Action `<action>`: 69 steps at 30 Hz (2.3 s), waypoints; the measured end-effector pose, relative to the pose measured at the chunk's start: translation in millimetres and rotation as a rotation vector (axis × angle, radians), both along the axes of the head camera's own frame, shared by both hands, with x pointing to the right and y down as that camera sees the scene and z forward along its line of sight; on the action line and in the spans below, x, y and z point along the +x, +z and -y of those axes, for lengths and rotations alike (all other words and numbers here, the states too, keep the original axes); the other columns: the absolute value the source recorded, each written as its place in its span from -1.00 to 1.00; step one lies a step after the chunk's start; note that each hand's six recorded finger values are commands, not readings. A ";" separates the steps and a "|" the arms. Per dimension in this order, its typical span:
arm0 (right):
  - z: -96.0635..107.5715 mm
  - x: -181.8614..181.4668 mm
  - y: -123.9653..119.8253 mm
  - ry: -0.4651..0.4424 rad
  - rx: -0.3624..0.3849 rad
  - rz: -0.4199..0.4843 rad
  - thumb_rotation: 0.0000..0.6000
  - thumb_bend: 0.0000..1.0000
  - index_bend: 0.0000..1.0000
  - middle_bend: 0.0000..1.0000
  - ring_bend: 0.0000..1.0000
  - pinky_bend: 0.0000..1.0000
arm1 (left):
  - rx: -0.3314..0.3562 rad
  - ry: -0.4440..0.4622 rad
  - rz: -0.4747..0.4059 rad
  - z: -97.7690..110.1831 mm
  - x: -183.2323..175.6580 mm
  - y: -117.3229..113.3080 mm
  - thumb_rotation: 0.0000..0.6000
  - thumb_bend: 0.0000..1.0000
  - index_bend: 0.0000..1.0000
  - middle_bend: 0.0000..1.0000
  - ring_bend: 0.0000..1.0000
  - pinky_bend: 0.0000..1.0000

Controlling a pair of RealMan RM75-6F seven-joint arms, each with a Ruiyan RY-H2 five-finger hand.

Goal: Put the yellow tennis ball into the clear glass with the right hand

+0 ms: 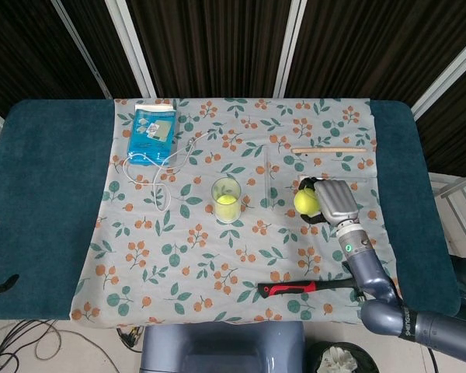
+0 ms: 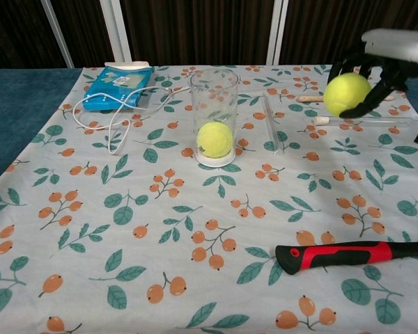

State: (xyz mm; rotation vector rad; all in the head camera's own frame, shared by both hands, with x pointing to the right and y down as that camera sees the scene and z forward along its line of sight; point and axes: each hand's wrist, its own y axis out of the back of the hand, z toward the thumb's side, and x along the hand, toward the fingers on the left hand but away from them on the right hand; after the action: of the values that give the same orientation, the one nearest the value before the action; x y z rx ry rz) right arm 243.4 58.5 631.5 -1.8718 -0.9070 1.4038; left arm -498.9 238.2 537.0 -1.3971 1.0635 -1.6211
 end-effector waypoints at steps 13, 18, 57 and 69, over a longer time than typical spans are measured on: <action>45.8 -69.8 -54.0 -0.084 0.036 0.076 1.00 -0.32 -0.01 0.00 0.06 0.83 | -0.003 -0.002 -0.003 0.1 -0.2 0.1 1.00 -0.95 -0.78 -1.00 -1.00 -1.00; 45.1 -99.4 -53.7 -0.101 -0.004 0.108 1.00 -0.32 -0.08 -0.05 0.00 0.86 | 0.001 -0.004 -0.008 0.0 -0.7 -1.2 1.00 -0.95 -0.78 -1.00 -1.00 -1.00; 42.9 -168.9 -18.7 -0.060 -0.102 0.169 1.00 -0.32 -0.59 -0.68 -0.62 -0.86 | -0.004 -0.012 -0.021 1.0 -3.3 -1.7 1.00 -0.95 -0.78 -1.00 -1.00 -1.00; 55.5 -149.2 -41.6 -0.049 -0.019 0.151 1.00 -0.32 -0.68 -0.81 -0.76 -0.90 | 0.001 -0.021 -0.019 1.3 -6.0 -3.8 1.00 -0.95 -0.78 -1.00 -1.00 -1.00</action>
State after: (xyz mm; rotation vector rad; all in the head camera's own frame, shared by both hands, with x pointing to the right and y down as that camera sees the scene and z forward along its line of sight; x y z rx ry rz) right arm 94.2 3.0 589.9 -2.0224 -0.9162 1.2594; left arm -504.9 236.9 533.2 -1.4073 1.0937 -1.6249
